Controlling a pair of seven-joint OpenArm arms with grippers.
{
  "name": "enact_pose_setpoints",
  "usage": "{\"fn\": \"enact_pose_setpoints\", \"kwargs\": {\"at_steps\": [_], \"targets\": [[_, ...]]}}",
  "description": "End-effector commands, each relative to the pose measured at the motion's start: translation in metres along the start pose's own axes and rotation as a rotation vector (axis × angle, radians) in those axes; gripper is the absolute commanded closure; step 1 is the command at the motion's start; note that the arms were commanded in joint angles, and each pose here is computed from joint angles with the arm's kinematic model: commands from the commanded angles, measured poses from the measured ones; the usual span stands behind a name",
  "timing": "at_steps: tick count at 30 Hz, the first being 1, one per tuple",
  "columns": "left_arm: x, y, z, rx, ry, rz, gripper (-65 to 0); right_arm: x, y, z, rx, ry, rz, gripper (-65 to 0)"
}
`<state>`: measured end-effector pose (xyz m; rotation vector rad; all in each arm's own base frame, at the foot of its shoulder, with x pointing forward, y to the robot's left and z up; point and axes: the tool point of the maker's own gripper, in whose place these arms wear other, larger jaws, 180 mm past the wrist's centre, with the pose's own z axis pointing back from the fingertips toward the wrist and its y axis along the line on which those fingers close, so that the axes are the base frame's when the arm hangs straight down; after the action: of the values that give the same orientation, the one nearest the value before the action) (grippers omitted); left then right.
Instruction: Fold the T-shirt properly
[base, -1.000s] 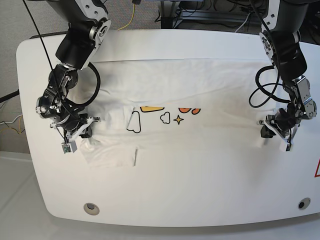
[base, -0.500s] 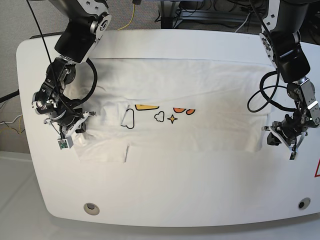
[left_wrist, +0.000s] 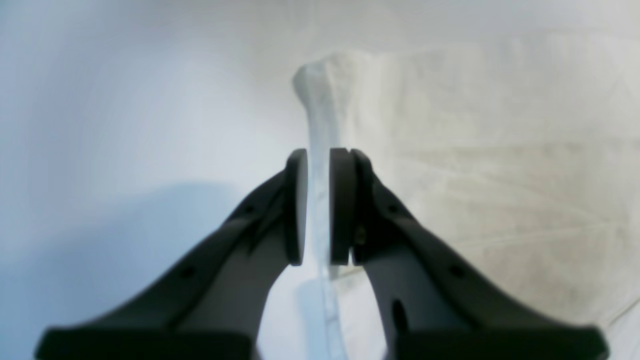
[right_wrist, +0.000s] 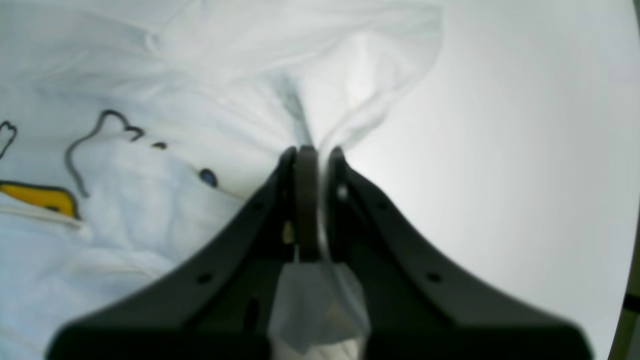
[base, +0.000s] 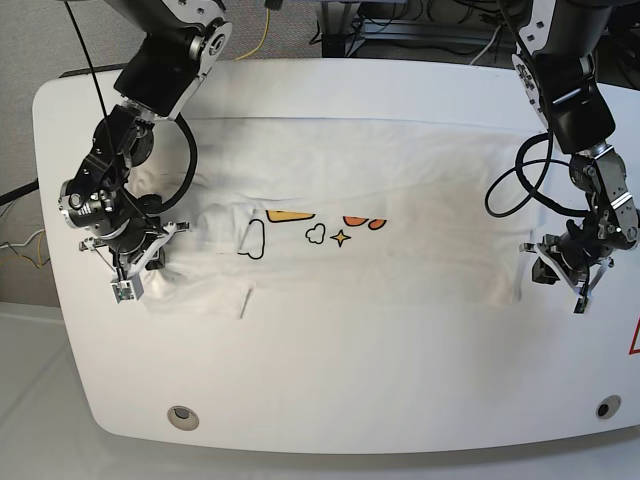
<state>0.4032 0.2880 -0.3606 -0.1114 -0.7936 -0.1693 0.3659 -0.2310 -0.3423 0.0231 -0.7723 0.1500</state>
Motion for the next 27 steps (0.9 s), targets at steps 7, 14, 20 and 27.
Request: {"fn": "enact_pose_setpoints", "kwargs": {"at_steps": [7,14,20,27], "targets": [[0.022,0.008,0.008,0.015,-0.102,-0.009,-8.2,0.013,0.004,0.002,0.009,-0.047,0.004,0.0],[0.023,0.007,0.006,0.009,-0.134,0.002,-31.5,0.013,0.010,0.000,0.021,-0.042,0.016,0.0],[0.017,0.011,0.000,-0.003,-0.161,0.062,-52.0,0.016,0.019,-0.002,0.039,-0.041,0.045,0.0],[0.022,0.010,-0.019,-0.047,-0.171,0.154,-52.8,0.015,0.020,-0.002,0.040,-0.039,0.046,0.0]]}}
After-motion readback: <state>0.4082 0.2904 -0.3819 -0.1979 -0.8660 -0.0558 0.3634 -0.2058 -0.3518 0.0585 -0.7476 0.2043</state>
